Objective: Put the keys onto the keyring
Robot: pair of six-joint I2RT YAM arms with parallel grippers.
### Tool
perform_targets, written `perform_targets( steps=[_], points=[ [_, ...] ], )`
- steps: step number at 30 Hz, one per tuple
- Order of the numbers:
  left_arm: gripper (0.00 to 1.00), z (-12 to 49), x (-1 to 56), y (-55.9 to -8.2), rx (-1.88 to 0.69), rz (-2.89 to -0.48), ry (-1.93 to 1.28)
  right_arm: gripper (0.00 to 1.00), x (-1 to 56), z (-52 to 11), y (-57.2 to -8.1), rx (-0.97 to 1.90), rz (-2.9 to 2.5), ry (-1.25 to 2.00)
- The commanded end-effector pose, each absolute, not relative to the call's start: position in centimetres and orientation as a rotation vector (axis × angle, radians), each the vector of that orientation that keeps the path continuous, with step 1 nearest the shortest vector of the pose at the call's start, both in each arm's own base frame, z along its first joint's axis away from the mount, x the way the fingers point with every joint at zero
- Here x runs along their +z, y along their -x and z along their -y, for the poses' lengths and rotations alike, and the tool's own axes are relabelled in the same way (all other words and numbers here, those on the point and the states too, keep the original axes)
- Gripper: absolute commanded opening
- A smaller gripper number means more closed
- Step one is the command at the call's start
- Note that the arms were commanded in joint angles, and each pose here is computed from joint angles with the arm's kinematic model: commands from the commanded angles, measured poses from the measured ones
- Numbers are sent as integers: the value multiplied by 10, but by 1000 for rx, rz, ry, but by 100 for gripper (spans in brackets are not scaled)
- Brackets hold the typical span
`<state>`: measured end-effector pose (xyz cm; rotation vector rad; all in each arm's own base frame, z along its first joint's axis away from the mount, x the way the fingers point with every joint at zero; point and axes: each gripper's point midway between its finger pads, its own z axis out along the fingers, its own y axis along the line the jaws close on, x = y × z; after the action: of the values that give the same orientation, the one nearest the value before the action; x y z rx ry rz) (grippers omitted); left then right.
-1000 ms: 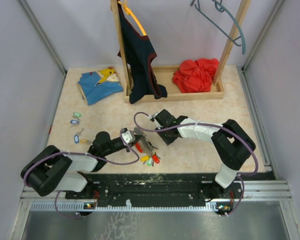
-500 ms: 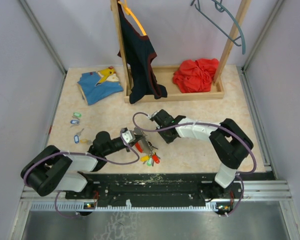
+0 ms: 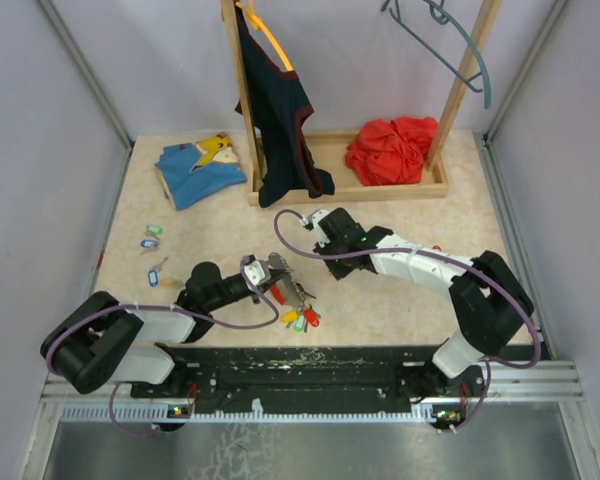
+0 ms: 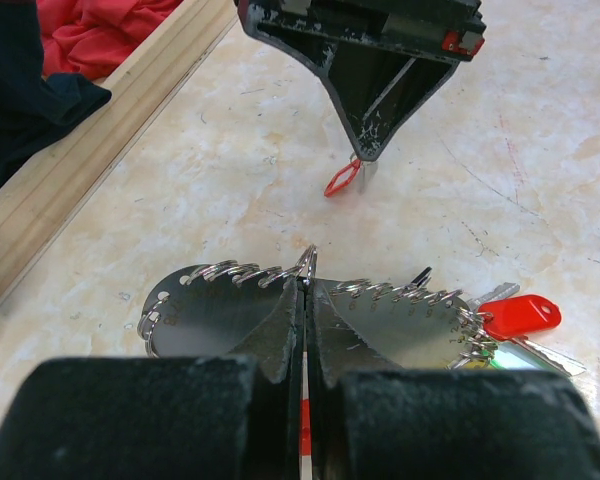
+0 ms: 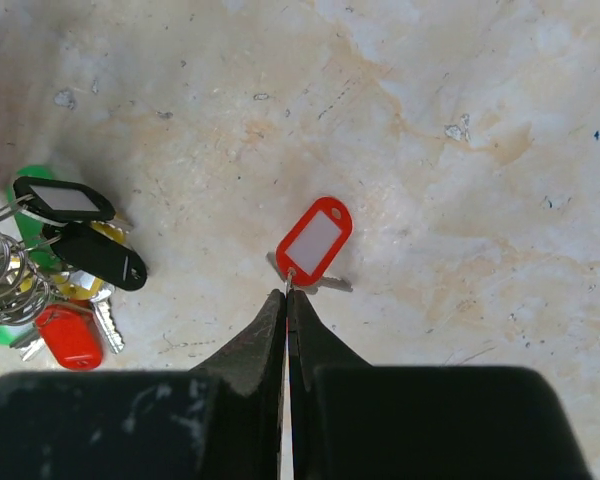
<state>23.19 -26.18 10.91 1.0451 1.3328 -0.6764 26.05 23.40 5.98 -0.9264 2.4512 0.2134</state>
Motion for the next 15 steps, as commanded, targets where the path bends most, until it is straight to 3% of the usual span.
perform_targets(
  steps=[1, 15],
  points=[
    [0, 265, 129, -237, -674, -1276, -1020, 0, 71, -240, -264, 317, -2395, 917],
    [0, 265, 129, -237, -673, -1277, -1014, 0, 32, -237, -265, 280, -2439, 885]
  ],
)
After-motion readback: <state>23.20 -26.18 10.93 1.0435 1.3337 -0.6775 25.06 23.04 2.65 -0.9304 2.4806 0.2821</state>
